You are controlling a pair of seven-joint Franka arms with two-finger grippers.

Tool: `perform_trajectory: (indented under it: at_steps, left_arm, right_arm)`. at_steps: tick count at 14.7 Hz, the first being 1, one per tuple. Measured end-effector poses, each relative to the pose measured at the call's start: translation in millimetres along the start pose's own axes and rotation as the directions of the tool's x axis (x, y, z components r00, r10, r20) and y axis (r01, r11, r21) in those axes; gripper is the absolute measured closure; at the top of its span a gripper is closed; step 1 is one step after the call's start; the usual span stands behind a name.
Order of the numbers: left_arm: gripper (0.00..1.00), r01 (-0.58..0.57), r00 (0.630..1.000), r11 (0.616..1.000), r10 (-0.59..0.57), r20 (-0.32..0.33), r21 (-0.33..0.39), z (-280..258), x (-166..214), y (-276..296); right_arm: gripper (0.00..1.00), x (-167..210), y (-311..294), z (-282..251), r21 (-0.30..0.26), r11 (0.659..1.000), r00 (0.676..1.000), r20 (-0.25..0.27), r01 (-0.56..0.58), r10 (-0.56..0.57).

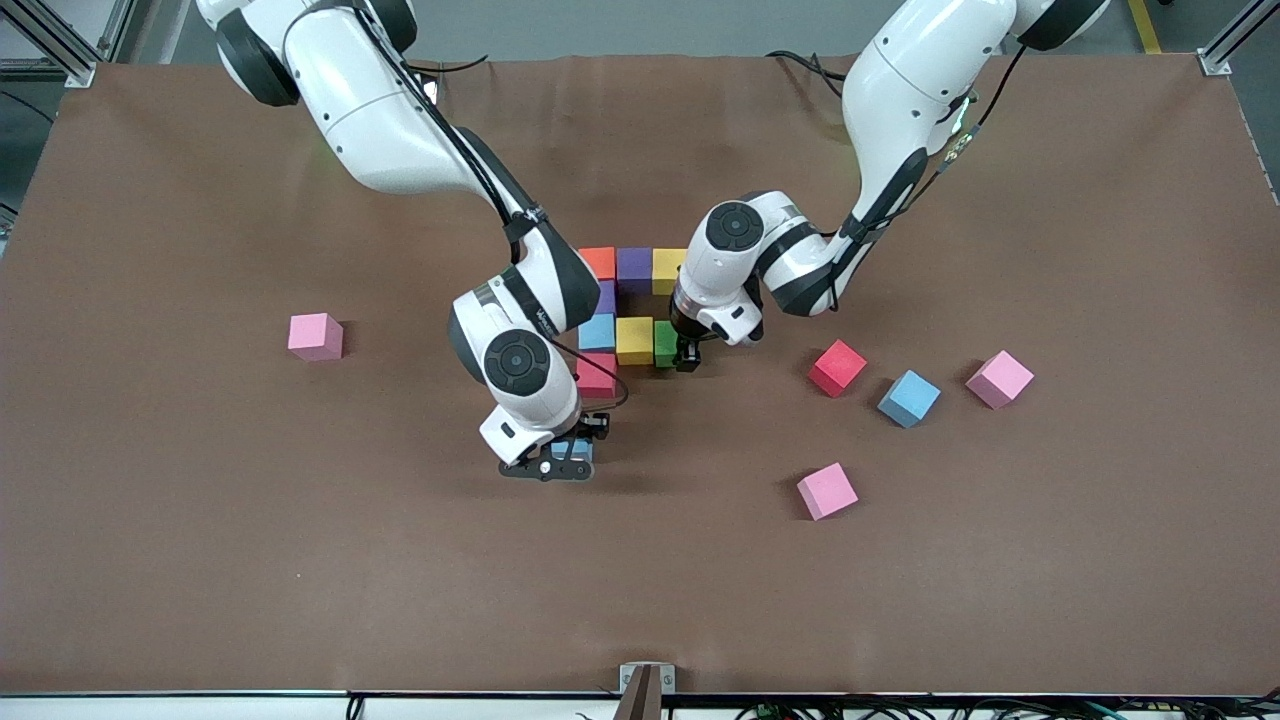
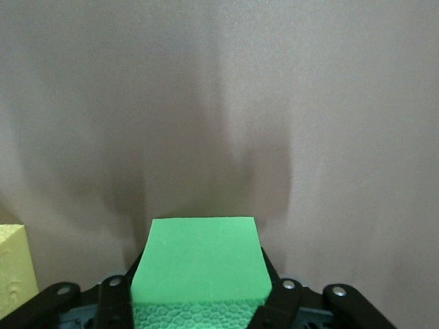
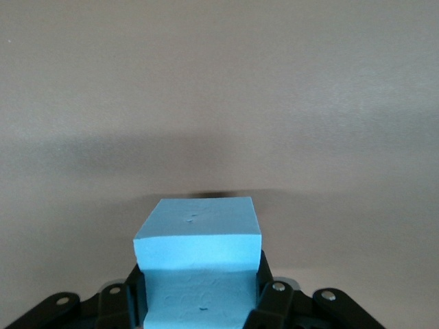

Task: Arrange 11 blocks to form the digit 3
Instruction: 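Place blue under pink with the right gripper while the left gripper holds green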

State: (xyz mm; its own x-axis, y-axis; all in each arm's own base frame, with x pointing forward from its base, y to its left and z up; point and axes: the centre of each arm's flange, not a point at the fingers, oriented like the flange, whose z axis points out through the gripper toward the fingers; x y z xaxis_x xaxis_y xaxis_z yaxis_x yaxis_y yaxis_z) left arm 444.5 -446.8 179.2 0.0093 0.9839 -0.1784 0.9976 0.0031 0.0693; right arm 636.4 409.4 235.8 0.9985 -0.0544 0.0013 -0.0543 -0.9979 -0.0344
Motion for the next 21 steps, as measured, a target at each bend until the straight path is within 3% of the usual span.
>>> perform_trajectory:
  at_steps: [3, 6, 10, 16, 21]
  left_arm:
    - [0.4, 0.0, 1.0, 1.0, 0.0, 0.0, 0.0, 0, 0, 0]
    - [0.33, -0.008, 1.0, 1.0, 0.008, 0.002, 0.002, 1, -4, -4]
    - [0.0, -0.019, 1.0, 1.0, 0.019, 0.008, 0.001, 2, -10, -8]
    - [0.0, -0.013, 1.0, 1.0, 0.013, 0.019, -0.025, -12, -14, 4]
    - [0.0, -0.039, 0.998, 0.999, 0.038, -0.045, -0.034, -57, -26, 4]
  right_arm:
    - [0.4, -6, -8, 9, -0.005, 1.0, 1.0, 0.007, 0.009, -0.009]
    - [0.4, -14, -15, 22, -0.015, 1.0, 1.0, 0.021, 0.021, -0.02]
    - [0.4, -16, -18, 25, -0.018, 0.999, 0.999, 0.022, 0.027, -0.027]
    - [0.4, -26, -29, 26, -0.02, 0.997, 0.997, 0.027, 0.076, -0.075]
    - [0.4, -29, -32, 26, -0.023, 0.993, 0.993, 0.035, 0.112, -0.112]
